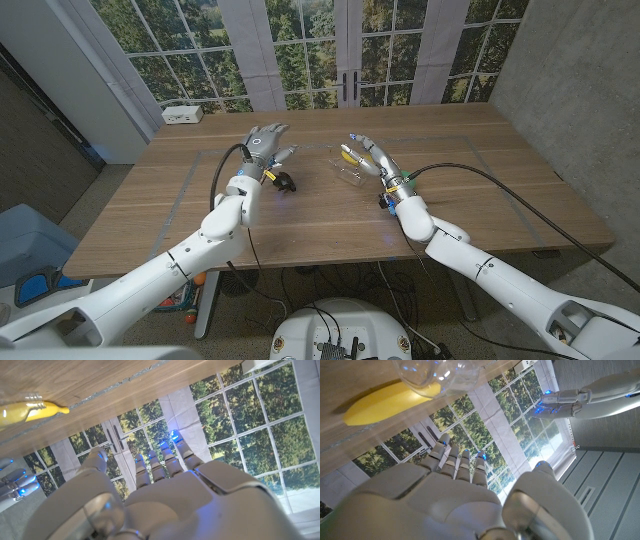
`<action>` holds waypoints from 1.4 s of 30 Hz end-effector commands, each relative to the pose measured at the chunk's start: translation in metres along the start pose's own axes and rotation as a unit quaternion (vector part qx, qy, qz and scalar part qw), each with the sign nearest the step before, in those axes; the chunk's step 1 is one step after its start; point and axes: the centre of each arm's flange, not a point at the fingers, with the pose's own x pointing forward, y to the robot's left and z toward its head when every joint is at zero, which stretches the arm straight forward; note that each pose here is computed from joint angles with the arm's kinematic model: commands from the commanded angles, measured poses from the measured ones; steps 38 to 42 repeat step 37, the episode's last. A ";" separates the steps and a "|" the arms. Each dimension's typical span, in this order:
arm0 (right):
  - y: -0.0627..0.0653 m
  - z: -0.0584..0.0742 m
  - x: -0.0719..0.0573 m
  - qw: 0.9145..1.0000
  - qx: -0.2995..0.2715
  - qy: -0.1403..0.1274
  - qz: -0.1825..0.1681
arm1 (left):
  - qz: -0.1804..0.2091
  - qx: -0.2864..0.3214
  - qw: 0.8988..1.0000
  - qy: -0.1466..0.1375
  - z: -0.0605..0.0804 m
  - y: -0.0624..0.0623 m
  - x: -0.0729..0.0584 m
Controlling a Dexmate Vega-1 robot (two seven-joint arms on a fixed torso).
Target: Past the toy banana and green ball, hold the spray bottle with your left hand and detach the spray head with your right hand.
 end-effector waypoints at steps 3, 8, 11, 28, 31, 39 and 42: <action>-0.016 0.010 -0.002 0.995 0.088 -0.031 -0.021 | 0.003 -0.226 0.974 -0.019 -0.044 -0.008 -0.012; -0.021 0.013 -0.001 0.993 0.112 -0.034 -0.029 | 0.005 -0.327 0.945 -0.017 -0.061 -0.015 -0.015; -0.023 0.014 -0.001 0.990 0.132 -0.034 -0.032 | 0.004 -0.366 0.930 -0.030 -0.068 -0.018 -0.015; -0.035 0.018 -0.001 0.979 0.188 -0.031 -0.068 | -0.011 -0.502 0.863 -0.059 -0.098 -0.034 -0.017; -0.041 0.016 -0.002 0.977 0.193 -0.028 -0.080 | -0.016 -0.530 0.846 -0.056 -0.102 -0.038 -0.017; -0.047 0.012 0.000 0.975 0.199 -0.029 -0.099 | -0.026 -0.591 0.805 -0.043 -0.111 -0.052 -0.013; -0.047 0.012 0.000 0.975 0.199 -0.029 -0.099 | -0.026 -0.591 0.805 -0.043 -0.111 -0.052 -0.013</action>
